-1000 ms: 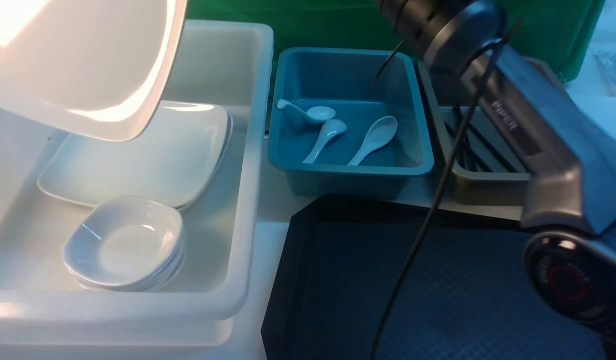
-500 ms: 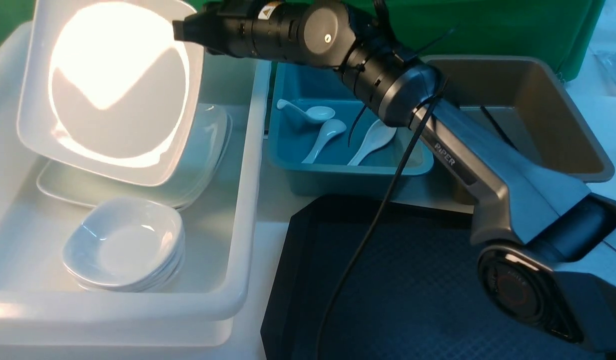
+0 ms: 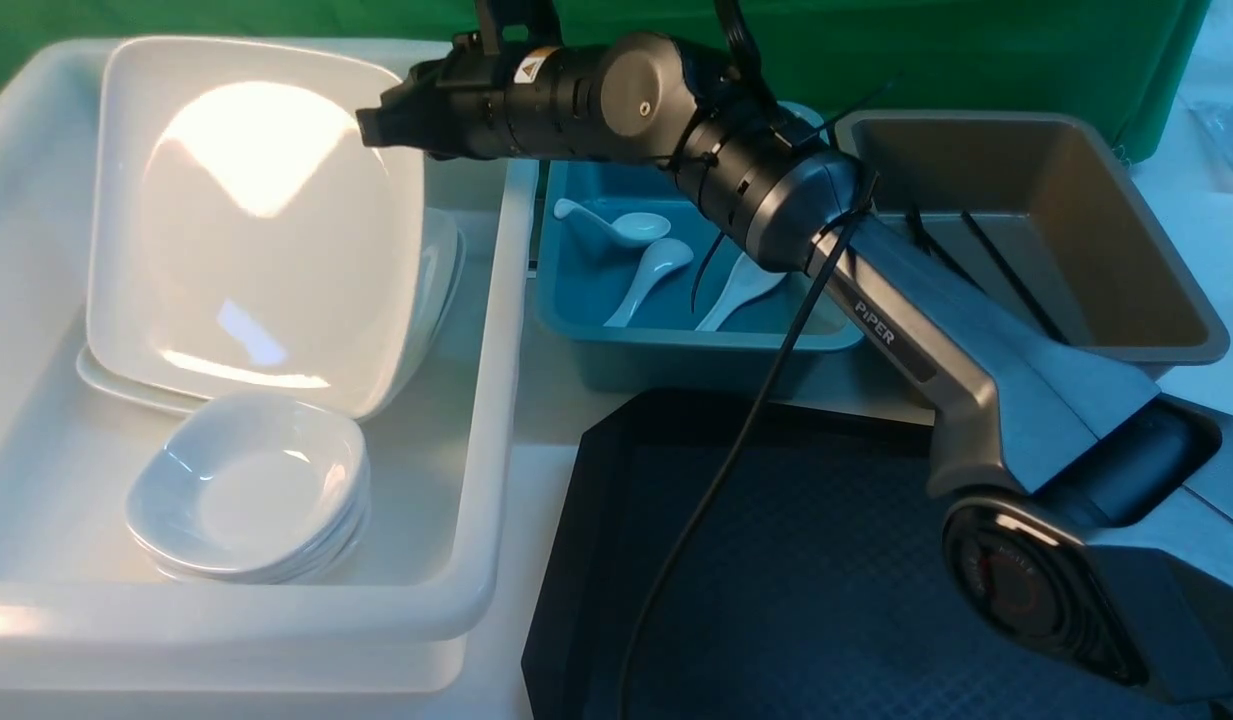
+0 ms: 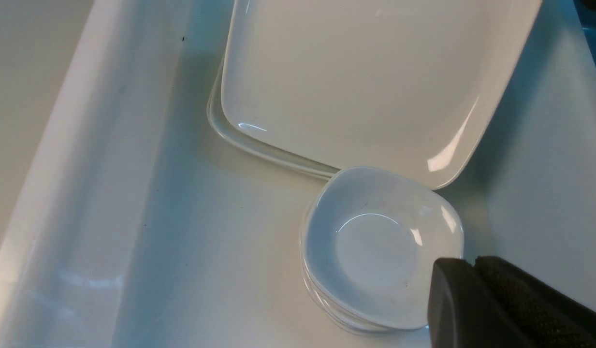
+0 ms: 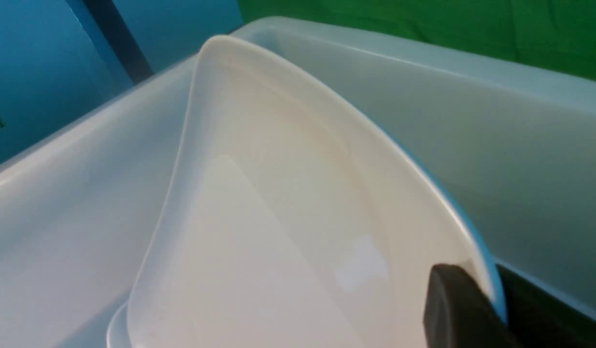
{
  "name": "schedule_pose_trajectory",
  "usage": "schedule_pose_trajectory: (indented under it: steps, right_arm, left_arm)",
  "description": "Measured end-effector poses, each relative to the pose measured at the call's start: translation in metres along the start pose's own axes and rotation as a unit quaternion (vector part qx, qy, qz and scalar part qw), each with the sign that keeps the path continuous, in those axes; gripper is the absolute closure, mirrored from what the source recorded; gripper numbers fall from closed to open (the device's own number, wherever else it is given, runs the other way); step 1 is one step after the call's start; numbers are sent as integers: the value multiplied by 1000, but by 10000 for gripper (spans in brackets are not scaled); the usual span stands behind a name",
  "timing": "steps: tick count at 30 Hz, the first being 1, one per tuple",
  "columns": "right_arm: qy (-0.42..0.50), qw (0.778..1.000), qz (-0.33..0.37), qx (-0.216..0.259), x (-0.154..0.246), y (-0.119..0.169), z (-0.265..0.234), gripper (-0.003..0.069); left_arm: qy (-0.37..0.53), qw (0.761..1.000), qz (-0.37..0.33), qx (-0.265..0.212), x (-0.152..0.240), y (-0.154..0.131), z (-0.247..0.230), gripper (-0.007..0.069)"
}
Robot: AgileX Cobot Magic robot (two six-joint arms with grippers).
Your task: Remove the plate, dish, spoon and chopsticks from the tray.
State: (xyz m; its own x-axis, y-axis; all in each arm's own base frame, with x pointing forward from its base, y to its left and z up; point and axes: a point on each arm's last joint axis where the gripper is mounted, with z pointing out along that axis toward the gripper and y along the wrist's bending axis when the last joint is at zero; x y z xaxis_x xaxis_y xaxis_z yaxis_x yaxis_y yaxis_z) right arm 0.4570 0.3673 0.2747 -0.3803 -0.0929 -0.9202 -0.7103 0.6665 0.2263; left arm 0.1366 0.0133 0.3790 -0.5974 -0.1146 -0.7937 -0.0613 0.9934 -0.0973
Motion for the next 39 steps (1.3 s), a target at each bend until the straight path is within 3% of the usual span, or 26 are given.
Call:
schedule_pose_trajectory:
  steps: [7,11,26,39]
  right_arm:
    - [3,1000,-5,3,0,-1,0,394]
    - [5,1000,-5,3,1,-1,0,340]
    - [3,999,-33,13,-14,-1,-13,280]
    - [37,998,-56,15,-21,2,-25,302]
  left_arm:
    - [-1,1000,1,-1,0,0,0,610]
    - [-1,1000,1,-1,0,0,0,610]
    - [-3,1000,1,-2,0,0,0,610]
    - [-4,1000,1,-2,-1,0,0,610]
